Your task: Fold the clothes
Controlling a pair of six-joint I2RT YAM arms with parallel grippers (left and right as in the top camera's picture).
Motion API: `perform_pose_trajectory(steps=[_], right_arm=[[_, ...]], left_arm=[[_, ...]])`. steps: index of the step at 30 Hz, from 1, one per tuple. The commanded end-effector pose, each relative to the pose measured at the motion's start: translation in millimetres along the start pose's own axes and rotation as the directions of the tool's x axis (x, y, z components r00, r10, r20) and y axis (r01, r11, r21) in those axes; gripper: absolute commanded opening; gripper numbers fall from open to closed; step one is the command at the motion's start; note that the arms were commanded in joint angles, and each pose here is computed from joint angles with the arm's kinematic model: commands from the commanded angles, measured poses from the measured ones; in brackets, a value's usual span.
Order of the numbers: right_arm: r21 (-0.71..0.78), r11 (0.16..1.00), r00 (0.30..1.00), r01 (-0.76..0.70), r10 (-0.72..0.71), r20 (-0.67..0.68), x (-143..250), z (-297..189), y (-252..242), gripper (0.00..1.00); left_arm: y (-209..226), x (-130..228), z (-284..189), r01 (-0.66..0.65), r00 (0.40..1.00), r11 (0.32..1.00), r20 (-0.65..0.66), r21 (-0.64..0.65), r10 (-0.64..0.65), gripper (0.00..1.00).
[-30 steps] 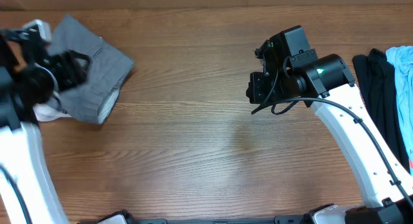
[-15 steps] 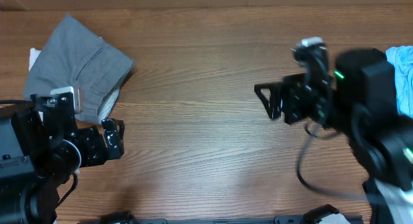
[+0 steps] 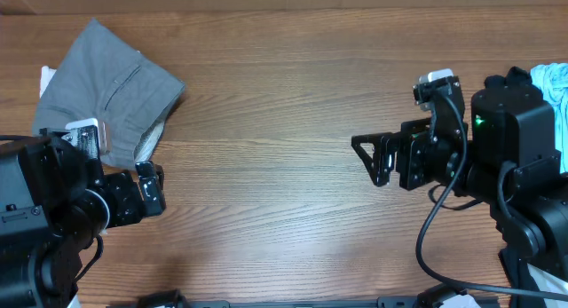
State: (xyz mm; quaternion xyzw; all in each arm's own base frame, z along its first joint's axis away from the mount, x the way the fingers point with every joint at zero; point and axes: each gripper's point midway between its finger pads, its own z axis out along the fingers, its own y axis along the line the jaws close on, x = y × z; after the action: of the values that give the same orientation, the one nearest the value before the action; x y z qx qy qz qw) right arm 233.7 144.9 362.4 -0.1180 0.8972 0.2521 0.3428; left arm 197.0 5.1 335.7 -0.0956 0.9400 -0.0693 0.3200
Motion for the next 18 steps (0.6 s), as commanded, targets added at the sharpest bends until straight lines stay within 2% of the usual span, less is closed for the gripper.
perform_pose_trajectory(steps=[1, 6, 10, 14, 18], right_arm=[[0.033, 0.999, 1.0, -0.004, 0.003, 0.024, -3, -5, -6, 1.0], [0.059, 0.998, 0.998, 0.027, -0.031, 0.055, 10, -33, -6, 1.0], [0.087, 0.991, 0.975, 0.101, -0.116, 0.19, 11, -73, -1, 1.0], [0.183, 0.978, 0.934, 0.1, -0.156, 0.321, 6, -106, -10, 1.0], [0.284, 0.948, 0.884, 0.143, -0.251, 0.393, 2, -115, -24, 1.0]], left_arm=[[1, 0, 0, 0.015, 1.0, 1.0, 0.001, -0.01, -0.015, 1.0], [1, 0, 0, 0.015, 1.0, 1.0, 0.001, -0.01, -0.015, 1.0], [1, 0, 0, 0.015, 1.0, 1.0, 0.001, -0.01, -0.015, 1.0], [1, 0, 0, 0.015, 1.0, 1.0, 0.001, -0.01, -0.015, 1.0], [1, 0, 0, 0.015, 1.0, 1.0, 0.001, -0.01, -0.015, 1.0]])
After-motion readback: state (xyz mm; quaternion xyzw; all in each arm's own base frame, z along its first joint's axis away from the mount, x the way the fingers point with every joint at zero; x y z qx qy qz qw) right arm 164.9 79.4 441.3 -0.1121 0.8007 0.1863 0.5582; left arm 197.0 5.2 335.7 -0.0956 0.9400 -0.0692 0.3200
